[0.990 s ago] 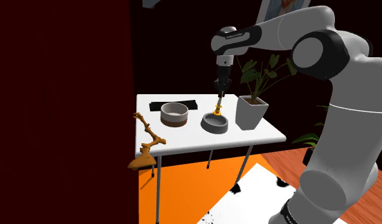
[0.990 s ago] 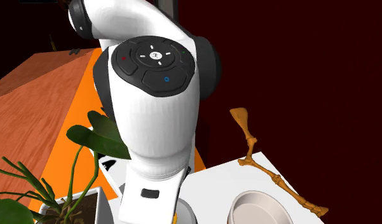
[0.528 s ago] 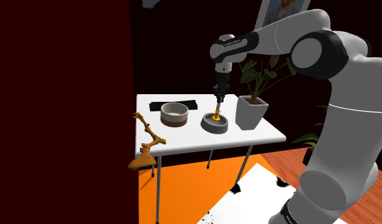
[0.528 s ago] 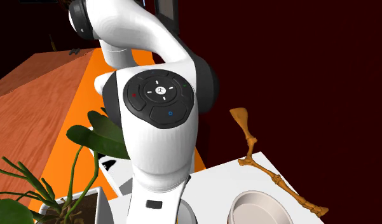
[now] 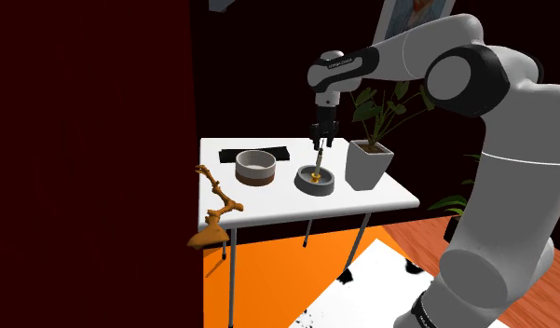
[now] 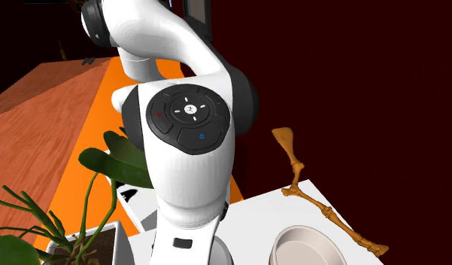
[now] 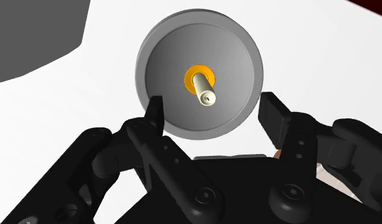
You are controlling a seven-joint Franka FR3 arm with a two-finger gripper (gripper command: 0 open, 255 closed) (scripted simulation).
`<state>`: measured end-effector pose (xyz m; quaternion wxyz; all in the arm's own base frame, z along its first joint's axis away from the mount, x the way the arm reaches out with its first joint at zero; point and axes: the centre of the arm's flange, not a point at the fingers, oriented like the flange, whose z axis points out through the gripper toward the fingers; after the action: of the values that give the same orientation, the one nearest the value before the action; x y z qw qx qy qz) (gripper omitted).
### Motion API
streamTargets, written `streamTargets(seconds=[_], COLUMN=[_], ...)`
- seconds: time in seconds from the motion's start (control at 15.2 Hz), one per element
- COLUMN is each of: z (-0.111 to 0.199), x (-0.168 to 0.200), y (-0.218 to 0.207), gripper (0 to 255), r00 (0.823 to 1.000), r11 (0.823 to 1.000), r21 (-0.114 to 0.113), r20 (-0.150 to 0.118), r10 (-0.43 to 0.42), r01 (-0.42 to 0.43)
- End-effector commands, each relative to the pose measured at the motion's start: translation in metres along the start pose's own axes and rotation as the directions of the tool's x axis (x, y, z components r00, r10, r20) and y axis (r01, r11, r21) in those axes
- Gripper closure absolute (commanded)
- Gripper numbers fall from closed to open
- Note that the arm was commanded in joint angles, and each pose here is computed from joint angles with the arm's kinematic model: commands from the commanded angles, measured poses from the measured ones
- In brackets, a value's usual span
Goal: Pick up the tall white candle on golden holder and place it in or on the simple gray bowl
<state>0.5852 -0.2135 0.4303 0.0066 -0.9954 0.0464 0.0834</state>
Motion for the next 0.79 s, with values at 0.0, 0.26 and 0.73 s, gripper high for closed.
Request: streamTargets(seconds=[0.0,0.26,0.73], z=[0.000,-0.013,-0.050], x=[0.000,0.000,0.000], y=[0.000,0.000,0.000], gripper=[0,0,0], r00=[1.000,1.000,1.000], r11=[1.000,1.000,1.000], r21=[0.000,0.000,0.000], r20=[0.000,0.000,0.000], r10=[0.000,0.000,0.000], r01=[0.000,0.000,0.000])
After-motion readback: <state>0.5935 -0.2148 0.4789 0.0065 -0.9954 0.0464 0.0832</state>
